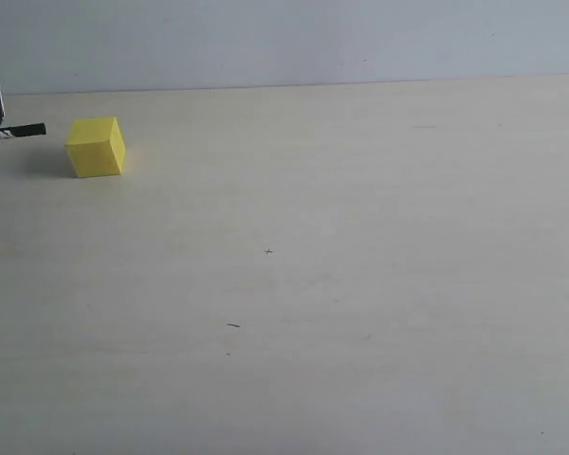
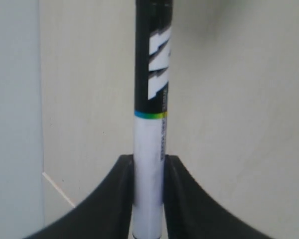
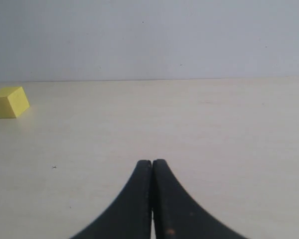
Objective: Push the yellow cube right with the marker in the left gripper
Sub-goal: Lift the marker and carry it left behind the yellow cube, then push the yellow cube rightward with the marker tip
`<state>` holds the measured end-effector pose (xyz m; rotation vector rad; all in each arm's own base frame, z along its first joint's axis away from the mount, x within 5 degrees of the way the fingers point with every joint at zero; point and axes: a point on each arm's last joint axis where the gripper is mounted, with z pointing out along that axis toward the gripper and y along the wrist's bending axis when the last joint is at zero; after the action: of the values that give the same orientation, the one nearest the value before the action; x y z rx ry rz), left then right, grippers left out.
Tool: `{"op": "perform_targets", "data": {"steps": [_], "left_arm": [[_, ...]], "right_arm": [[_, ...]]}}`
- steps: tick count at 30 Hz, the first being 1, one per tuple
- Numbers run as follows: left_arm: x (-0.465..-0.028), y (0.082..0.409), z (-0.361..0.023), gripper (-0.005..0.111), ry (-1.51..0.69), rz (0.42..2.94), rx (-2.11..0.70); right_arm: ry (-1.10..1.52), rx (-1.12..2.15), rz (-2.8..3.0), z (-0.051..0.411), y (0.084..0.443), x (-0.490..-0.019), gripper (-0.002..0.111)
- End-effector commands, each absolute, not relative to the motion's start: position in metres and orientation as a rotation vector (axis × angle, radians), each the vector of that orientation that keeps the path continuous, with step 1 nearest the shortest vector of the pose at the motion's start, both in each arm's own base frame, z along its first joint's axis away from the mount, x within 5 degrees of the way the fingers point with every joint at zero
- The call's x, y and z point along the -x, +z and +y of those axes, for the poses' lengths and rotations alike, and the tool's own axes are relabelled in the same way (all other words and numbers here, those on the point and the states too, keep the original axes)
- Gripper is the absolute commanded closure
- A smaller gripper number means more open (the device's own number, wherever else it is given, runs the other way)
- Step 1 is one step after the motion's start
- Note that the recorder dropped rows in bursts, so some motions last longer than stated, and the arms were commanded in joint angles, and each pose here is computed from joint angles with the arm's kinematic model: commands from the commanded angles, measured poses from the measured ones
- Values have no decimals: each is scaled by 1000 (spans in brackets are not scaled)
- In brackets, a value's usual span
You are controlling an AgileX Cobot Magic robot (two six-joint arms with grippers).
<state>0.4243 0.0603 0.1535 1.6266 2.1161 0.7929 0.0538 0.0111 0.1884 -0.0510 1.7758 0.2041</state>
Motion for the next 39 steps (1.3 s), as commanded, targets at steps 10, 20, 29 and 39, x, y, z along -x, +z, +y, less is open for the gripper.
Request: {"op": "perform_targets", "data": {"steps": [10, 20, 29, 39], "left_arm": [[-459, 132, 87, 107, 293, 2302, -1828], [-475, 111, 90, 107, 426, 2186, -1850], [-479, 110, 76, 107, 447, 2100, -1935], [-487, 112, -31, 107, 487, 1862, -2131]], "right_arm": [[202, 53, 1768, 11, 188, -54, 108], [202, 53, 1768, 11, 188, -54, 108], [202, 53, 1768, 11, 188, -54, 108], [202, 53, 1768, 11, 188, -54, 108]]}}
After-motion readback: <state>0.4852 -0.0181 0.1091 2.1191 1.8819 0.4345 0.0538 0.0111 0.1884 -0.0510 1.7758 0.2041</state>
